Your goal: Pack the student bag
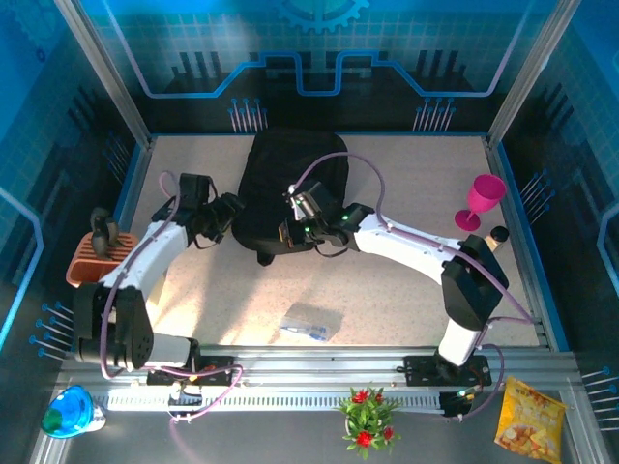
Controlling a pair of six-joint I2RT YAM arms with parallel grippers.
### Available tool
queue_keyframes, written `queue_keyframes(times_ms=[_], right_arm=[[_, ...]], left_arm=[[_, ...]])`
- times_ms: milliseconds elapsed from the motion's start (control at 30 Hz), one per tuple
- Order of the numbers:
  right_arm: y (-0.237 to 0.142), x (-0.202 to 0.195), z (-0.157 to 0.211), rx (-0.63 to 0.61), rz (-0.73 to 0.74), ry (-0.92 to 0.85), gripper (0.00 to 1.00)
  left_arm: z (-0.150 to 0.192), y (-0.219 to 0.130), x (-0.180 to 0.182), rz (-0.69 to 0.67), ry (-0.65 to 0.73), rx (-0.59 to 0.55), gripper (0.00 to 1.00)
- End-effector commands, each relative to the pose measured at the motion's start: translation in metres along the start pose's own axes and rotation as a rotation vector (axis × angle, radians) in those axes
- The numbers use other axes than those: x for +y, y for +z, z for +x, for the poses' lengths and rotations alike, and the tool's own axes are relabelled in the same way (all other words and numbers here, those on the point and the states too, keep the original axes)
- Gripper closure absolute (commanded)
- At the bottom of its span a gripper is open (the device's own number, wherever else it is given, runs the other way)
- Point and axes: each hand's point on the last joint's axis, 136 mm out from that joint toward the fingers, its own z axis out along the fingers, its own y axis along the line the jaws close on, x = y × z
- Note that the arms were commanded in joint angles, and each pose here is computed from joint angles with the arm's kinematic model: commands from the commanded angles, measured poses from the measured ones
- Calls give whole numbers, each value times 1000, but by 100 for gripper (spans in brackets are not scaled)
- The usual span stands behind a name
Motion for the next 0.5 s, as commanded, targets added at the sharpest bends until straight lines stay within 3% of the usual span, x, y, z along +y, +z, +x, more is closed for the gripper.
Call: queue_keyframes(times_ms=[0, 167, 300, 467], right_arm=[[-1, 25, -11, -30, -82, -30, 100], [-1, 17, -3, -19, -64, -20, 100], [-2, 12, 5, -8, -54, -10, 100], [-6, -1, 16, 1, -20, 20, 100]], left_arm=[[25, -7, 31, -76, -38, 68, 30], [63, 5, 10, 61, -108, 194, 28], [73, 22, -4, 96, -113, 211, 28], [71, 38, -15, 103, -71, 199, 40]])
